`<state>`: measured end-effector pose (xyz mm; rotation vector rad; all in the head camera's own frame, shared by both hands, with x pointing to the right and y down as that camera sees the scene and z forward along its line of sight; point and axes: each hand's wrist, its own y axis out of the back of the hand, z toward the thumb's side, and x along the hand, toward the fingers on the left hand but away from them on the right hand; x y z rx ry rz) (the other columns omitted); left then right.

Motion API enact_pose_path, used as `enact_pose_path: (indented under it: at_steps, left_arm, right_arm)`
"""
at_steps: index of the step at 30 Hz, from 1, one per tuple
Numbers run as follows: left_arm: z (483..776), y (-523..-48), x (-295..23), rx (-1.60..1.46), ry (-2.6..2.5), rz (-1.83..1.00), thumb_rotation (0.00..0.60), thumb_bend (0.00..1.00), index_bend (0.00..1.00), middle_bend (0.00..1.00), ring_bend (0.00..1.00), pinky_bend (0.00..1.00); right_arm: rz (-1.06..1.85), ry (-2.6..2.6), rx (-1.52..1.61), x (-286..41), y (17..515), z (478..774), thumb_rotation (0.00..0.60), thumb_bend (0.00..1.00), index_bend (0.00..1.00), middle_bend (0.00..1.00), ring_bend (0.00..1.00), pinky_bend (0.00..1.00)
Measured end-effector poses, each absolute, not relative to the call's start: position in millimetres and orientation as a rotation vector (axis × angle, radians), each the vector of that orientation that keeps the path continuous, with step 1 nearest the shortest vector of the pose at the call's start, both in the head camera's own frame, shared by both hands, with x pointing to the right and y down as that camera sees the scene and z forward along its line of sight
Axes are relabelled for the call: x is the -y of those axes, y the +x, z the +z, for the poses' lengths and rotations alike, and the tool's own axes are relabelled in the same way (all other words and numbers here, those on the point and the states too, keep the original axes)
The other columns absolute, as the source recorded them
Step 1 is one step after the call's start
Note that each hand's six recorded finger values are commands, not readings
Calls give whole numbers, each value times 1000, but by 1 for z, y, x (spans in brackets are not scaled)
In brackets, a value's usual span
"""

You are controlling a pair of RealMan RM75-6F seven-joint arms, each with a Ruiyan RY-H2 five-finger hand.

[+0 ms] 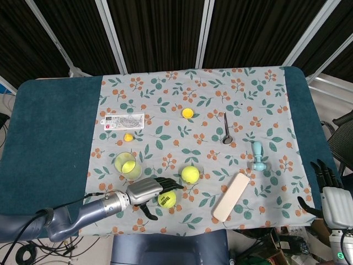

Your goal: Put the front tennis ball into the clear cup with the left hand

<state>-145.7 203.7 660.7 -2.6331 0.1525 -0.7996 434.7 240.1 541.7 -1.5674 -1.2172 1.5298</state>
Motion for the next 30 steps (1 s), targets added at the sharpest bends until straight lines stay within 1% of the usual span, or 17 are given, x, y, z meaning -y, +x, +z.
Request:
enact_pose_path:
  at_steps: [11, 15, 18, 19, 21, 24, 26, 29, 30]
  left_arm:
    - [683, -137, -215, -111, -2590, -816, 600, 47, 67, 134, 55, 143]
    - [691, -135, -215, -105, -2555, -822, 600, 53, 92, 156, 77, 167]
    - [698, -134, -216, -108, -2544, -837, 600, 100, 109, 169, 94, 186]
    - [699, -134, -216, -108, -2541, -840, 600, 134, 116, 178, 103, 196]
    - [702, -133, -216, -108, -2534, -845, 600, 177, 129, 199, 128, 225]
    - [707, -131, -216, -108, -2526, -853, 600, 255, 159, 258, 191, 313]
    - [709, -131, -217, -107, -2521, -857, 600, 317, 188, 320, 256, 419]
    - [713, -131, -217, -103, -2505, -865, 600, 398, 244, 402, 334, 531]
    - [714, -131, -218, -104, -2499, -868, 600, 412, 262, 421, 353, 560]
  right_arm:
    - [1528, -1568, 1224, -240, 436, 541, 600, 174, 0, 0, 70, 240]
    - [1530, -1570, 1226, -240, 436, 541, 600, 174, 0, 0, 70, 240]
    - [1530, -1570, 1227, -239, 436, 541, 600, 174, 0, 0, 70, 240]
    - [1530, -1570, 1227, -239, 437, 541, 600, 174, 0, 0, 70, 240]
    - [1530, -1571, 1229, -239, 437, 541, 600, 174, 0, 0, 70, 240]
    - [1531, -1571, 1230, -239, 437, 541, 600, 174, 0, 0, 71, 240]
    - [1532, -1572, 1230, -239, 437, 541, 600, 174, 0, 0, 71, 240]
    - [1533, -1572, 1232, -239, 438, 541, 600, 174, 0, 0, 71, 241]
    - [1533, -1573, 1233, -239, 438, 541, 600, 174, 0, 0, 71, 241]
